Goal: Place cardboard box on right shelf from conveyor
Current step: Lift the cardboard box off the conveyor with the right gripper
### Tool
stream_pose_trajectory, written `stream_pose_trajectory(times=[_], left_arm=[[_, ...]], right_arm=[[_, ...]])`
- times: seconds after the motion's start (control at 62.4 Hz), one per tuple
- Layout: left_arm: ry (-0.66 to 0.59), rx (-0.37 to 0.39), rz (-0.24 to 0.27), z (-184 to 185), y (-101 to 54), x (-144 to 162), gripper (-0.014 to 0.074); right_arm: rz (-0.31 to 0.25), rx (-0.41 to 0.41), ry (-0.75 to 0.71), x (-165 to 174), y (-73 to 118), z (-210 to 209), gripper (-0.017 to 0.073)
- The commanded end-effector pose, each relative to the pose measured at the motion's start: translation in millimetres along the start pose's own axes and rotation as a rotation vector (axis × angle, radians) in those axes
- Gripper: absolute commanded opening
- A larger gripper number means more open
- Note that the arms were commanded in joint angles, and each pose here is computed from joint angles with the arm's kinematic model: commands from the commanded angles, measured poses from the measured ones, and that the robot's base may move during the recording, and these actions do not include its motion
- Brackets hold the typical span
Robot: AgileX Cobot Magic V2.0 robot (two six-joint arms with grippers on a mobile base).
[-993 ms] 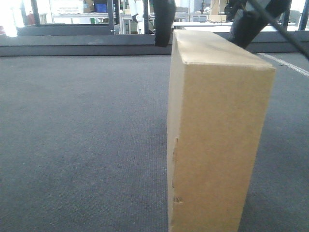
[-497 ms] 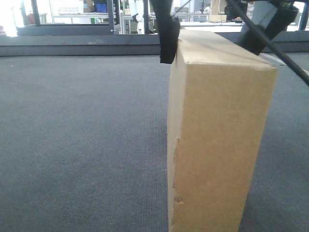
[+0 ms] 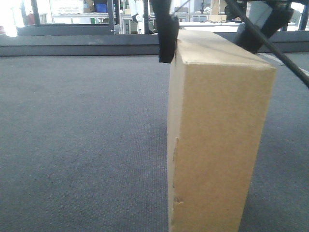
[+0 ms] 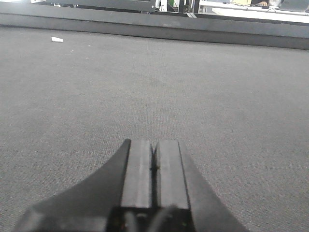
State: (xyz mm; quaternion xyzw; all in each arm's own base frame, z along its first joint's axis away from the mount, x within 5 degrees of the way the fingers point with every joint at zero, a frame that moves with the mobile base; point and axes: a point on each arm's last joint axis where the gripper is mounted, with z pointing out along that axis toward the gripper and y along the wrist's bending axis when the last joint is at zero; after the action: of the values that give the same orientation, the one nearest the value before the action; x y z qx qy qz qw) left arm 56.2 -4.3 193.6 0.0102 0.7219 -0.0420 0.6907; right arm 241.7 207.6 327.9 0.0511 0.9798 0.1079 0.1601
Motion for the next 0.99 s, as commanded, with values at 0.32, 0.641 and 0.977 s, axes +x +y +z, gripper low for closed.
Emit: stream_pose_trajectory(times=[0.32,0.641,0.977], left_arm=[[-0.083,0.003,-0.003,-0.3,-0.1,-4.7,-0.0116],[-0.083,0.003,-0.003,-0.3,-0.1,-4.7,-0.0116],[-0.083,0.003,-0.003,-0.3,-0.1,-4.7,-0.0116]], right_arm=[[0.009,-0.089,-0.093,-4.6,-3.7,-37.1,0.0053],[-0.100,-0.110,-0.244,-19.5,-50.6,-83.4,0.0053],[-0.282,-0.111,-0.541,-9.2,-123.9,-101.3,0.0053]])
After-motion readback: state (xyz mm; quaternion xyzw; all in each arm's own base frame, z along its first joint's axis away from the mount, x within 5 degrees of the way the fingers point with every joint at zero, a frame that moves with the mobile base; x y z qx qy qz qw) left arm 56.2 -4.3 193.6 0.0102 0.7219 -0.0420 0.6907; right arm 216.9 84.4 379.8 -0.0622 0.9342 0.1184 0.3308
